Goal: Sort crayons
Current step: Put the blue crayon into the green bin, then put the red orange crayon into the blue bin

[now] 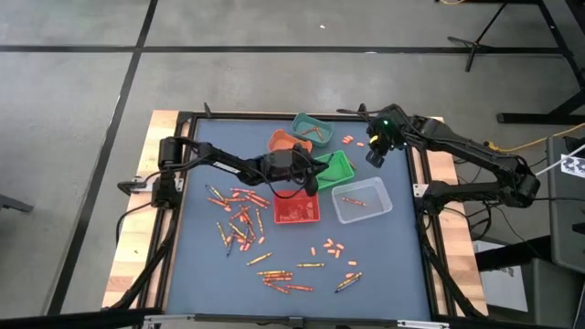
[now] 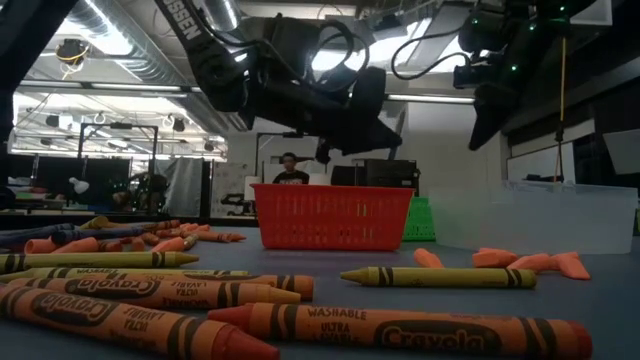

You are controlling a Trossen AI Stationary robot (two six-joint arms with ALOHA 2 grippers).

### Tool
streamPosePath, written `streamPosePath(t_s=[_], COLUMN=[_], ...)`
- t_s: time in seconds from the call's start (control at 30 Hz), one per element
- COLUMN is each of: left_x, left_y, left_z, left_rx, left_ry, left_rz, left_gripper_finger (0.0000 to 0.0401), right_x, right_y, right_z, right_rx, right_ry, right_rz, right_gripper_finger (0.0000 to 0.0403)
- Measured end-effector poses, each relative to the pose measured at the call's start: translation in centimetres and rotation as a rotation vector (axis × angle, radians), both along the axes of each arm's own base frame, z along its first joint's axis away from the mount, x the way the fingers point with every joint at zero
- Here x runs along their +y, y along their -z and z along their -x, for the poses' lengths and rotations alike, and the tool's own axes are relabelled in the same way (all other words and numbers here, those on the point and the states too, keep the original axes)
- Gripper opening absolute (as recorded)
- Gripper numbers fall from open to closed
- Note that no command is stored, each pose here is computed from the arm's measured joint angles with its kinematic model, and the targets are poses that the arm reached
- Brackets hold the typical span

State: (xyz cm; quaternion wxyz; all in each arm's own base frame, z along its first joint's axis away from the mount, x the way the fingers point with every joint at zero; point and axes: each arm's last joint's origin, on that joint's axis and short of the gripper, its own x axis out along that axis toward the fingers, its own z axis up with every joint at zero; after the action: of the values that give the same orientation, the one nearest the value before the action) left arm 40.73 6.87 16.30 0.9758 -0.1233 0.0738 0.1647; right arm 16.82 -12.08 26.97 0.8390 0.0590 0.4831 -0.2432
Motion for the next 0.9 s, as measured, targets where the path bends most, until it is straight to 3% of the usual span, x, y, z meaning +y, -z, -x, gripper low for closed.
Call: streamPosePath(t_s=[0.17,0.3,0.9], left_x=[0.0,0.0,0.0], left_y=[0.4,0.4,0.4], left_z=[0.1,0.1,0.1], left_rx=[0.035,0.038,0.042], left_ry=[0.0,0.004,0.003], left_rz=[0.005,0.007,0.009], left_gripper_finger=[0.0071,0.0087,0.0091], right_x=[0.1,-0.2,0.5], right_y=[0.0,1.2,9.4], right_z=[-0.1,-0.5,0.4], right_rx=[-0.026,-0.098,-0.168], right_ry=[-0.023,0.028,0.022], right_rz=[-0.033,-0.026,0.01], right_gripper_finger=[0.0127,0.0127,0.0127])
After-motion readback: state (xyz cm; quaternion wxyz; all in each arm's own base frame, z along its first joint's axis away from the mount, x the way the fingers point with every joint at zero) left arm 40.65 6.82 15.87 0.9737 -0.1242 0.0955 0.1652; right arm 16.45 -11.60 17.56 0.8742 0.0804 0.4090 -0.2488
